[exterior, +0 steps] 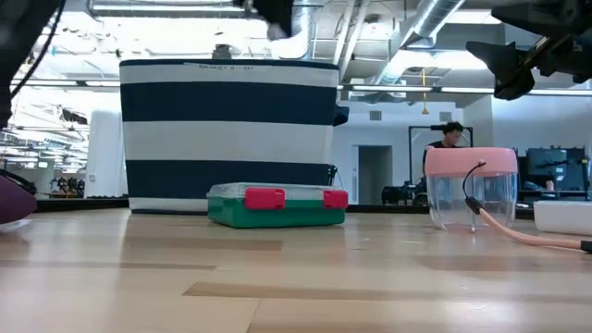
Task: Pick & place medical supplies in basket/bin
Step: Put the white rolled gauze into the blue bin, then put the red pill bottle into the blue bin
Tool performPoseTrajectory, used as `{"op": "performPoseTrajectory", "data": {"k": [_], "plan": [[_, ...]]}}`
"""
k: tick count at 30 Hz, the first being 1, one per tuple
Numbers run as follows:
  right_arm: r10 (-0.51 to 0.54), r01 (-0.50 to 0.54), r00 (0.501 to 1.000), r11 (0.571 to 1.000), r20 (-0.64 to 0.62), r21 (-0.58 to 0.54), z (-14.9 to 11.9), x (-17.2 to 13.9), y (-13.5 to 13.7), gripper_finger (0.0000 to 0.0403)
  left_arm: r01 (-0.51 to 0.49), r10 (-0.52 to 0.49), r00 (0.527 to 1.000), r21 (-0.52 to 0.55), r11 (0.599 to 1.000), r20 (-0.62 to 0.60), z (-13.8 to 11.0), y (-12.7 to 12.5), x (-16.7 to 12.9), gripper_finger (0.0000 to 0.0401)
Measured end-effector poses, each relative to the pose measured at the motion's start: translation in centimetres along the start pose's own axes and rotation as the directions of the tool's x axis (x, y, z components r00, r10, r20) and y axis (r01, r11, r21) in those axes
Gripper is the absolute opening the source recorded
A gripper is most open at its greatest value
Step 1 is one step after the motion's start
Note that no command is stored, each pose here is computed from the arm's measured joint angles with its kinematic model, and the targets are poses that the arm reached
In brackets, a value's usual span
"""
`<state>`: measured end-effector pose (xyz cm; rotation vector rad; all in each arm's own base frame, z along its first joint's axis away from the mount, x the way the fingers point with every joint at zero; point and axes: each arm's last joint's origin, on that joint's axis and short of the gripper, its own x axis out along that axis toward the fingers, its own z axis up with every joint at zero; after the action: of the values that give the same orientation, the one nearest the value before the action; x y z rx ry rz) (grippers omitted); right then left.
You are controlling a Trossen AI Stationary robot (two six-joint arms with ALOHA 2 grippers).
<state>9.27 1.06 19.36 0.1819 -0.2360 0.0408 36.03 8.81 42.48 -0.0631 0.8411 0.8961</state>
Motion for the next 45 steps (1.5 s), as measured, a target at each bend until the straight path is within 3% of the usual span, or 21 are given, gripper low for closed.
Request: {"op": "performPoseTrajectory", "data": {"k": [5, 9, 13, 17, 23, 35, 45], "plan": [[-0.001, 0.001, 1.000, 1.000, -0.006, -0.001, -0.1, 0.0, 0.0, 0.0260, 0.097, -0.108, 0.985, -0.080, 0.992, -0.137, 1.0, 2.2, 7.4, 0.0052], [-0.003, 0.003, 1.000, 1.000, -0.023, -0.003, -0.2, 0.0, 0.0, 0.0260, 0.195, -0.225, 0.936, -0.131, 0.972, -0.272, 0.4, 2.6, 12.9, 0.0056], [-0.008, 0.008, 0.998, 1.000, -0.059, -0.008, -0.6, 0.0, -0.1, 0.0260, 0.207, -0.242, 0.890, -0.129, 0.970, -0.387, -0.9, 2.1, 17.6, 0.0057], [-0.013, 0.012, 0.996, 1.000, -0.090, -0.012, -0.9, 0.0, -0.1, 0.0260, 0.222, -0.228, 0.863, -0.067, 0.973, -0.452, -1.9, 1.3, 20.1, 0.0059], [-0.014, 0.012, 0.995, 1.000, -0.101, -0.013, -1.0, 0.0, -0.1, 0.0260, 0.255, -0.200, 0.806, 0.021, 0.967, -0.557, -3.3, 0.9, 20.9, 0.0086], [-0.016, 0.015, 0.994, 1.000, -0.110, -0.006, -1.1, -0.1, -0.2, 0.0260, 0.263, -0.200, 0.812, 0.037, 0.964, -0.548, -3.1, 0.7, 20.6, 0.0162], [-0.017, 0.016, 0.993, 1.000, -0.118, -0.007, -1.2, -0.1, -0.2, 0.0260, 0.266, -0.218, 0.824, 0.018, 0.964, -0.523, -2.7, 0.7, 19.9, 0.0169]]}}
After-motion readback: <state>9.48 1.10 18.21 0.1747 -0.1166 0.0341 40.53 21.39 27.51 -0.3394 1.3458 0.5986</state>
